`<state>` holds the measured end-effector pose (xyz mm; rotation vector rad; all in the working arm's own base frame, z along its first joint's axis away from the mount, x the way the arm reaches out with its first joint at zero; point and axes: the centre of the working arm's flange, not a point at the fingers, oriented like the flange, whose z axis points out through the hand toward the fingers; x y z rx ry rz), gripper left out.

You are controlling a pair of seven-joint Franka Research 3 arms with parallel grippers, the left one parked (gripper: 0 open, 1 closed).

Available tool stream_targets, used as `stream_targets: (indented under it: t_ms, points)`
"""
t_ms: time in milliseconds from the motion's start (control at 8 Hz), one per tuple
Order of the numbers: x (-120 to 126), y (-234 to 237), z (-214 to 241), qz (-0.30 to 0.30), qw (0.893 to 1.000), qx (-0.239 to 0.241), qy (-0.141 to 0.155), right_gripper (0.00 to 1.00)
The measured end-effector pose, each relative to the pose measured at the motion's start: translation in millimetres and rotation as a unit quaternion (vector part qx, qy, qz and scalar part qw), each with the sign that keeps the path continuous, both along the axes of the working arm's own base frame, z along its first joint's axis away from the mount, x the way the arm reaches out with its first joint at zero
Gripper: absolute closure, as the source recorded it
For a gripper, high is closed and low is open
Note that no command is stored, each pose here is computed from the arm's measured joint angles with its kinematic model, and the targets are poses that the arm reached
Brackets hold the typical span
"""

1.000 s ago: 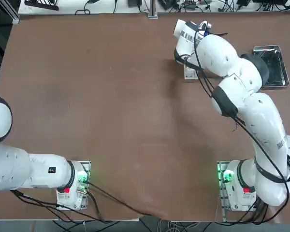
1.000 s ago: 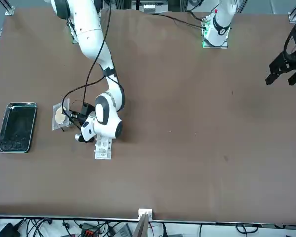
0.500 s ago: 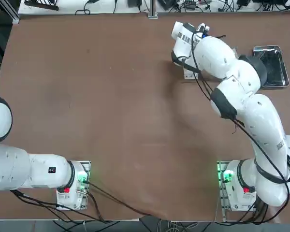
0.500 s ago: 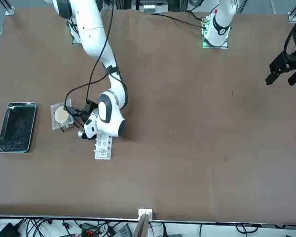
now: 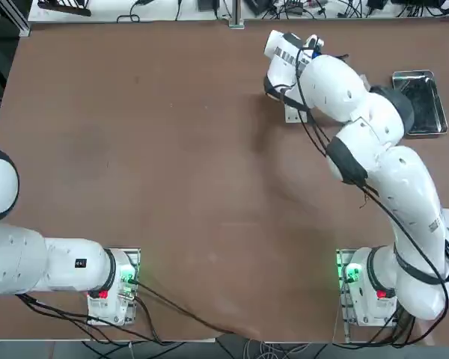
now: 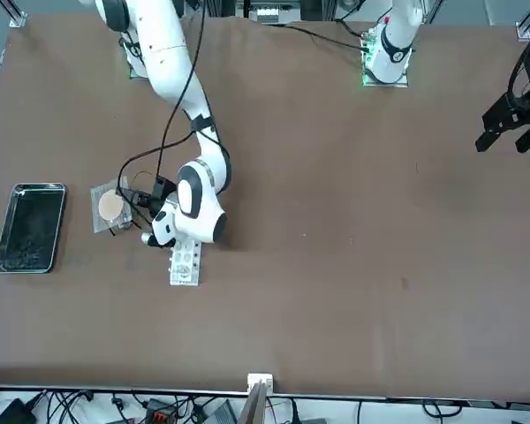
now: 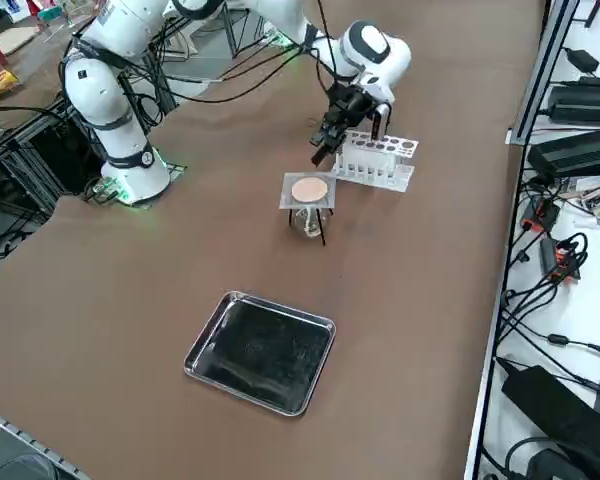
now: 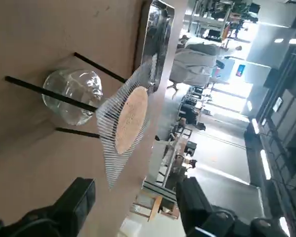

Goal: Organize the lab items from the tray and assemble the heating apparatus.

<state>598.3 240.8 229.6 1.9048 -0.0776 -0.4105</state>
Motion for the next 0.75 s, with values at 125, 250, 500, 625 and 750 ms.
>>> stream_targets:
  t_ms: [125,250,500,625,750]
  points:
    - [7,-3,24,-0.014,0.999,0.021,-0.019,0.0]
    - [16,-8,59,-0.031,0.997,0.05,-0.045,0.0]
    - [34,-29,133,-0.073,0.985,0.113,-0.107,0.0]
    - [41,-45,166,-0.097,0.976,0.142,-0.137,0.0]
    - [45,-62,197,-0.115,0.966,0.168,-0.159,0.0]
